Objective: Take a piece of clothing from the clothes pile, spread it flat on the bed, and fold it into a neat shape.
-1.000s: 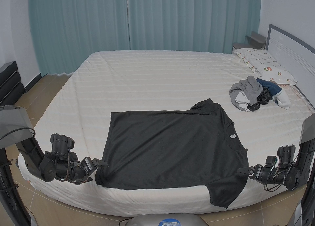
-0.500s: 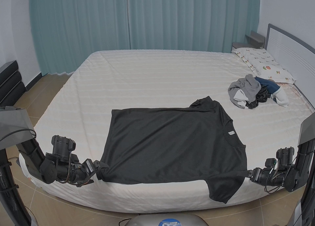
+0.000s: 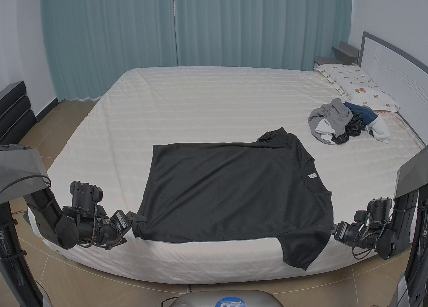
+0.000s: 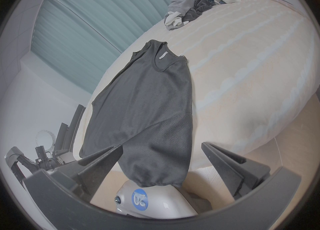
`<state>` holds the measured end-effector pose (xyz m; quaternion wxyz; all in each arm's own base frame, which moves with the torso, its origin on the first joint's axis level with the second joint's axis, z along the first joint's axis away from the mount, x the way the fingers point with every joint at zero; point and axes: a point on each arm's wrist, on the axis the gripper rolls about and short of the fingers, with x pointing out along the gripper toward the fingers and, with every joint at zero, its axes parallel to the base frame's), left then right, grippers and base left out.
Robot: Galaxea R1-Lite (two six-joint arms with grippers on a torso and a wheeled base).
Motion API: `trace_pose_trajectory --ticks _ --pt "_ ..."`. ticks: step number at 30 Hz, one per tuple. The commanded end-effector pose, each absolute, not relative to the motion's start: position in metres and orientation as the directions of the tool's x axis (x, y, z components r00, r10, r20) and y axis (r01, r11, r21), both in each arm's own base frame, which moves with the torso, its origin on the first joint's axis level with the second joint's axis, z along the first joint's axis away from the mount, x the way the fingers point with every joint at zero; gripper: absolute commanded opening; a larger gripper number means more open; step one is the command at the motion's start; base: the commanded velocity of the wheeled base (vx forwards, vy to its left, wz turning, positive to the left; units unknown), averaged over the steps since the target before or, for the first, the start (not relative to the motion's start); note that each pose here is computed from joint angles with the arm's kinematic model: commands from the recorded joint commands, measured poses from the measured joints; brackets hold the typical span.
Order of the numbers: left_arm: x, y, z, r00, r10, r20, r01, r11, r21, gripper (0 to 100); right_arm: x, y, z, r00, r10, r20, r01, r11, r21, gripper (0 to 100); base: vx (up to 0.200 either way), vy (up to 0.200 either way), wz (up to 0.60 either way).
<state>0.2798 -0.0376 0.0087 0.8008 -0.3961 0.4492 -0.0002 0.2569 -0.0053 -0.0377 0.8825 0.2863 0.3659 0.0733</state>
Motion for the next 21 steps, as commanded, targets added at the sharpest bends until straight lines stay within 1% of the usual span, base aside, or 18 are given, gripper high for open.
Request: trace_pose_trajectory --ticks 1,3,4,11,15,21 --pt "0.281 -0.038 0.006 0.593 -0.356 -0.722 -0.358 0.687 -0.632 100 0.264 -0.002 -0.049 0.715 0.327 -0.618 0.092 0.832 0.547 100 0.0 0.0 0.0" --pt "0.281 -0.038 0.006 0.593 -0.356 -0.722 -0.358 0.687 -0.632 100 0.269 -0.002 -0.05 0.724 0.321 -0.611 0.091 0.833 0.546 100 0.0 0.0 0.0" --pt "0.281 -0.038 0.006 0.593 -0.356 -0.722 -0.358 0.687 -0.632 100 0.269 -0.003 -0.05 0.725 0.32 -0.61 0.092 0.833 0.546 0 0.0 0.0 0.0" --pt "0.281 -0.038 0.005 0.592 -0.356 -0.723 -0.358 0.688 -0.631 100 0.274 -0.004 -0.047 0.741 0.317 -0.592 0.11 0.812 0.573 0 0.0 0.0 0.0" --pt "0.282 -0.038 0.005 0.592 -0.356 -0.723 -0.358 0.688 -0.631 100 0.277 -0.005 -0.046 0.752 0.313 -0.58 0.107 0.811 0.576 0 0.0 0.0 0.0" --pt "0.282 -0.039 0.005 0.592 -0.357 -0.722 -0.358 0.687 -0.633 100 0.294 -0.011 -0.038 0.828 0.296 -0.476 0.06 0.798 0.6 0 0.0 0.0 0.0"
